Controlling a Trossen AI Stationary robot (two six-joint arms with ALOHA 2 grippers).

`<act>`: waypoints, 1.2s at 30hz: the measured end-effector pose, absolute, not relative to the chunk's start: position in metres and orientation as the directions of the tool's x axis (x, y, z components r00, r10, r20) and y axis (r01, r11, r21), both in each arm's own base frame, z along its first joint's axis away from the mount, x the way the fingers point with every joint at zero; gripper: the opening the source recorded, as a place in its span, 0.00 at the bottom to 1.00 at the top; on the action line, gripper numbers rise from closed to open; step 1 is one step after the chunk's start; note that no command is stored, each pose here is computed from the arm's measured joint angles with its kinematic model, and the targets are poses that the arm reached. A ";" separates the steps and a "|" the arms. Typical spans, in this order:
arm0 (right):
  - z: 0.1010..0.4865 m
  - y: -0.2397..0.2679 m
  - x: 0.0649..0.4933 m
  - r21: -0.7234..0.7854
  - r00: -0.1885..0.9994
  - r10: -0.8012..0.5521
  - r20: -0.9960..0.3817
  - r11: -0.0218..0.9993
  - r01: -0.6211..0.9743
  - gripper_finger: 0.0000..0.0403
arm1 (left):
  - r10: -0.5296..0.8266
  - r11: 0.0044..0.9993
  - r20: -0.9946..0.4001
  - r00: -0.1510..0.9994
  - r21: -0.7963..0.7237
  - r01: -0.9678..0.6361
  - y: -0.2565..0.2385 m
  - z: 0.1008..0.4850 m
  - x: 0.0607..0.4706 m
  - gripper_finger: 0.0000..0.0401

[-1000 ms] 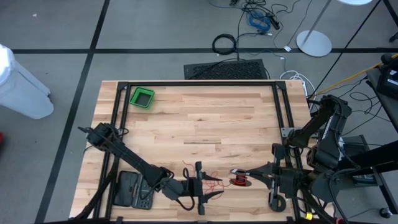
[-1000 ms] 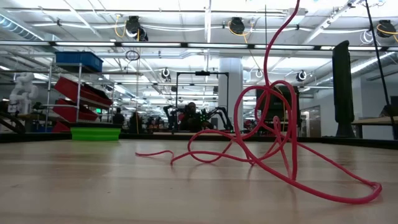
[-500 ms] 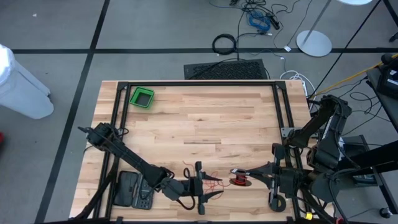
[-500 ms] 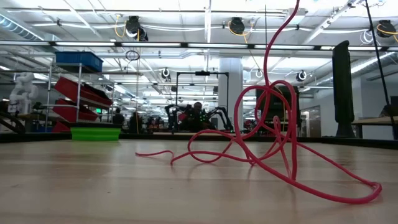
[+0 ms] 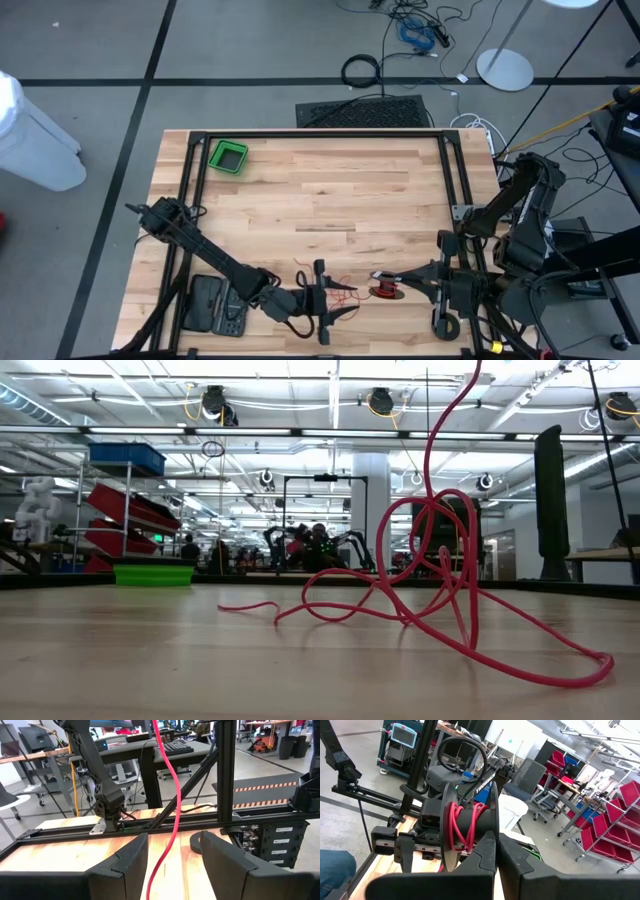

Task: Coil cords
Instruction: Coil the red wire into the spool

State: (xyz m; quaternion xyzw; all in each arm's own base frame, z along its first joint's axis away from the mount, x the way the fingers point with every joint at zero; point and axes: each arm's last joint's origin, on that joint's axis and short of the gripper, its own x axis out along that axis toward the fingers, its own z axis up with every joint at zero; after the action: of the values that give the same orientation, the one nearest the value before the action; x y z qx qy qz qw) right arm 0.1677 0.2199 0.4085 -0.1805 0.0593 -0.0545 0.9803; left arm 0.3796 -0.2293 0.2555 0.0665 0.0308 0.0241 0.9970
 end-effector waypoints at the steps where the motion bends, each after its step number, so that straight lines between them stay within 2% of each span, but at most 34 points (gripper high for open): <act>1: 0.409 0.220 0.168 -0.360 0.987 -0.128 -0.097 0.929 0.085 0.00 | 0.052 0.990 -0.059 0.997 0.135 -0.044 -0.229 0.255 0.380 0.47; 14: 0.409 0.220 0.168 -0.360 0.987 -0.128 -0.096 0.929 0.085 0.00 | 0.053 0.989 -0.067 0.996 0.140 -0.044 -0.229 0.255 0.380 0.37; 36: 0.409 0.220 0.168 -0.361 0.987 -0.128 -0.097 0.929 0.085 0.00 | 0.057 0.986 -0.120 0.991 0.165 -0.036 -0.229 0.249 0.379 0.36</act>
State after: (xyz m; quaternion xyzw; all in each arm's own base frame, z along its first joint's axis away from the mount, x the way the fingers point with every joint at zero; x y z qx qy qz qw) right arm 0.1677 0.2199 0.4085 -0.1806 0.0594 -0.0544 0.9802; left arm 0.3788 -0.2291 0.2486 0.0817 0.0623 0.0234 0.9944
